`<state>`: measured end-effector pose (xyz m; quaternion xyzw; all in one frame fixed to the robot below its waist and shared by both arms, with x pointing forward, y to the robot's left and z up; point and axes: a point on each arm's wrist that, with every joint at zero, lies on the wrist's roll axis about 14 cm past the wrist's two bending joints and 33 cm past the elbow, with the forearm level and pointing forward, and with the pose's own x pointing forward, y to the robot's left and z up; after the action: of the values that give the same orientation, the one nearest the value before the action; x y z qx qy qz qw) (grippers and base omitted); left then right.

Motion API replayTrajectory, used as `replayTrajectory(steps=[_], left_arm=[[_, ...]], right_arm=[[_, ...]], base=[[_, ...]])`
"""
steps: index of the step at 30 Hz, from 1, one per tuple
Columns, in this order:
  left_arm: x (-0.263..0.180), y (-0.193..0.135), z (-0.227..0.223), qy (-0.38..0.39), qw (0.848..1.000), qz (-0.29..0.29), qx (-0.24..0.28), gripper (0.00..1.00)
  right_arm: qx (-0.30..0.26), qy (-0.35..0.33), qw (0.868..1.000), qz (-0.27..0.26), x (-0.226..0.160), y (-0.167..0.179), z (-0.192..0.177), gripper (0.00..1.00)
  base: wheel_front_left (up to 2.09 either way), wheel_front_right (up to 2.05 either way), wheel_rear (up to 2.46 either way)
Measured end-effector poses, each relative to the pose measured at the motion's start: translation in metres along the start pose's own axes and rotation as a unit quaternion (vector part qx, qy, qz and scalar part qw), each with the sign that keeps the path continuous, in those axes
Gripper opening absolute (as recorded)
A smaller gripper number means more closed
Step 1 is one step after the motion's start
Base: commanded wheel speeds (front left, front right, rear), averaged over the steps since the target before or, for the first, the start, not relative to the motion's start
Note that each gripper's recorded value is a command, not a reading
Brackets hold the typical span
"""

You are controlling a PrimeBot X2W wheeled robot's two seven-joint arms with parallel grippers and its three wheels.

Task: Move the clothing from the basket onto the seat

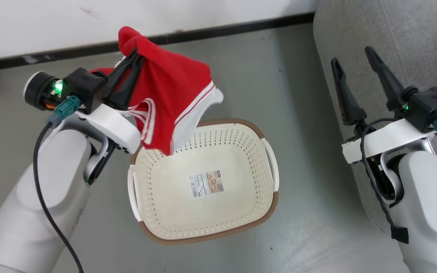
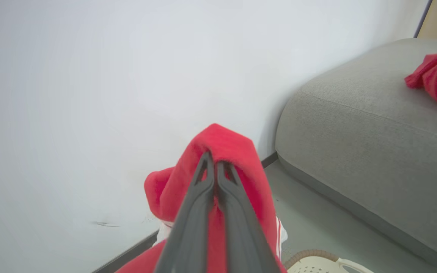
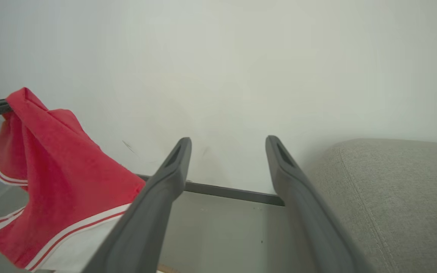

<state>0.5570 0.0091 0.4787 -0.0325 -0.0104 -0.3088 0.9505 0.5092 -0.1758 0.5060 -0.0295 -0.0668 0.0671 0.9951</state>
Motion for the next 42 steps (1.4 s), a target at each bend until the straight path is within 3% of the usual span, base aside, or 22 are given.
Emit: replayTrajectory(steps=[7, 24, 37, 42], left_arm=[[-0.007, -0.022, 0.056, -0.035, 0.999, -0.022, -0.007, 0.0], [-0.042, -0.086, 0.151, -0.096, 0.991, -0.086, 0.045, 0.0], [-0.075, -0.122, 0.203, -0.142, 0.981, -0.113, 0.064, 0.0], [-0.086, -0.137, 0.215, -0.15, 0.978, -0.127, 0.07, 0.0]], right_arm=[[-0.011, -0.009, 1.0, 0.026, -0.014, 0.013, 0.02, 1.0], [-0.056, -0.012, 0.991, 0.118, -0.05, 0.055, 0.045, 1.0], [-0.043, 0.002, 0.987, 0.157, -0.069, 0.068, 0.049, 1.0], [-0.068, 0.007, 0.979, 0.193, -0.07, 0.079, 0.052, 1.0]], base=[[0.0, 0.0, 0.0], [0.0, 0.0, 0.0], [0.0, 0.0, 0.0], [0.0, 0.0, 0.0]])
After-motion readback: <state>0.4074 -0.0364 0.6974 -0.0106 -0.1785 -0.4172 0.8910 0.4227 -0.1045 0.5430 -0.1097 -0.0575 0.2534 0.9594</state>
